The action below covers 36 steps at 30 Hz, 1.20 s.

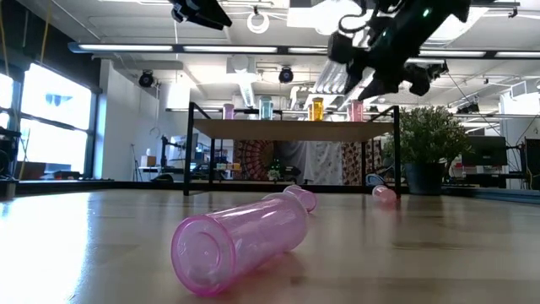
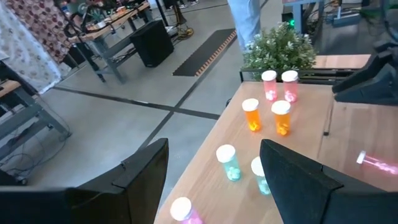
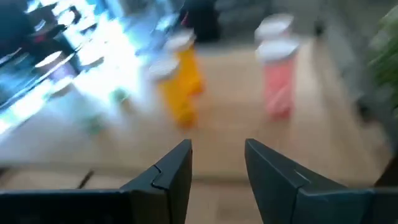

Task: Pick and place medicine bottles onto shelf by color
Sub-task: Put the pink pill bottle on the shelf aligned with the other pink pill bottles

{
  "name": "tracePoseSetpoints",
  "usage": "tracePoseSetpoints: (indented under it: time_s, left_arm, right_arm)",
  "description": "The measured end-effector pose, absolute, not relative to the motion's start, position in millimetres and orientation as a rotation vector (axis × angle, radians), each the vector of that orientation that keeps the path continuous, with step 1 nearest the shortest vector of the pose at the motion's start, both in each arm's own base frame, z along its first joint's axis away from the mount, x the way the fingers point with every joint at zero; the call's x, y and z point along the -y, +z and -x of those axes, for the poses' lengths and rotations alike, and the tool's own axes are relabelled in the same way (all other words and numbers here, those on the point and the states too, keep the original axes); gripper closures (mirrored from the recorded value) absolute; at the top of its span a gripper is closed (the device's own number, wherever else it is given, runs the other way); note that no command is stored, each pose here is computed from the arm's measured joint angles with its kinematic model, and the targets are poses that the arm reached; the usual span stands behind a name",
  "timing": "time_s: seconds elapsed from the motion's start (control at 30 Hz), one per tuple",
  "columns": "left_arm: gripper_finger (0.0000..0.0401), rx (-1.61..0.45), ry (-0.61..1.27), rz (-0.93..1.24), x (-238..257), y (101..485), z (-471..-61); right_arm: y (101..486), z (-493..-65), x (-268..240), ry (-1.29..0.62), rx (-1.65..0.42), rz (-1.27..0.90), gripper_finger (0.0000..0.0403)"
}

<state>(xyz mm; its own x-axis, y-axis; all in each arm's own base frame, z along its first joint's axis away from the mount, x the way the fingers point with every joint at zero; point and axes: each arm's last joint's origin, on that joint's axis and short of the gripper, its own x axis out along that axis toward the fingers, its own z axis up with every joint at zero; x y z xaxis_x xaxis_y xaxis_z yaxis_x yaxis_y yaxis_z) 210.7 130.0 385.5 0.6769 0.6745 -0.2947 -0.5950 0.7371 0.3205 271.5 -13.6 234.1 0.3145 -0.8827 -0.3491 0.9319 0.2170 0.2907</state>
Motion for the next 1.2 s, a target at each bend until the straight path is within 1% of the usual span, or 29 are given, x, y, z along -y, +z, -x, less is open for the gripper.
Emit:
tracePoseSetpoints:
  time_s: [0.2,0.3,0.4,0.47,0.6,0.7,0.83,1.03,1.2]
  left_arm:
    - [0.0156,-0.407,0.691,-0.200,-129,386,-211]
    - [0.0156,-0.403,0.694,-0.181,-129,385,-211]
    - [0.0156,-0.400,0.698,-0.151,-129,384,-211]
    - [0.0156,-0.414,0.696,-0.149,-129,383,-211]
    - [0.0156,-0.437,0.692,-0.142,-128,381,-210]
    - [0.0156,-0.452,0.690,-0.139,-128,380,-210]
    - [0.0156,-0.463,0.690,-0.128,-128,378,-209]
    - [0.0156,-0.454,0.687,-0.096,-127,378,-209]
    - [0.0156,-0.454,0.688,-0.096,-128,378,-209]
  right_arm:
    - [263,-252,9,-0.968,-0.252,-0.878,0.0265]
    - [267,-242,6,-0.872,-0.353,-1.047,0.0265]
    - [262,-236,3,-0.864,-0.469,-1.155,0.0265]
    - [257,-230,2,-0.900,-0.551,-1.200,0.0265]
    - [249,-218,5,-1.017,-0.669,-1.234,0.0265]
    - [248,-215,9,-1.041,-0.700,-1.235,0.0265]
    - [243,-219,17,-1.021,-0.758,-1.213,0.0257]
    - [224,-232,27,-1.075,-0.827,-1.199,0.0224]
    - [206,-247,32,-1.092,-0.867,-1.209,0.0218]
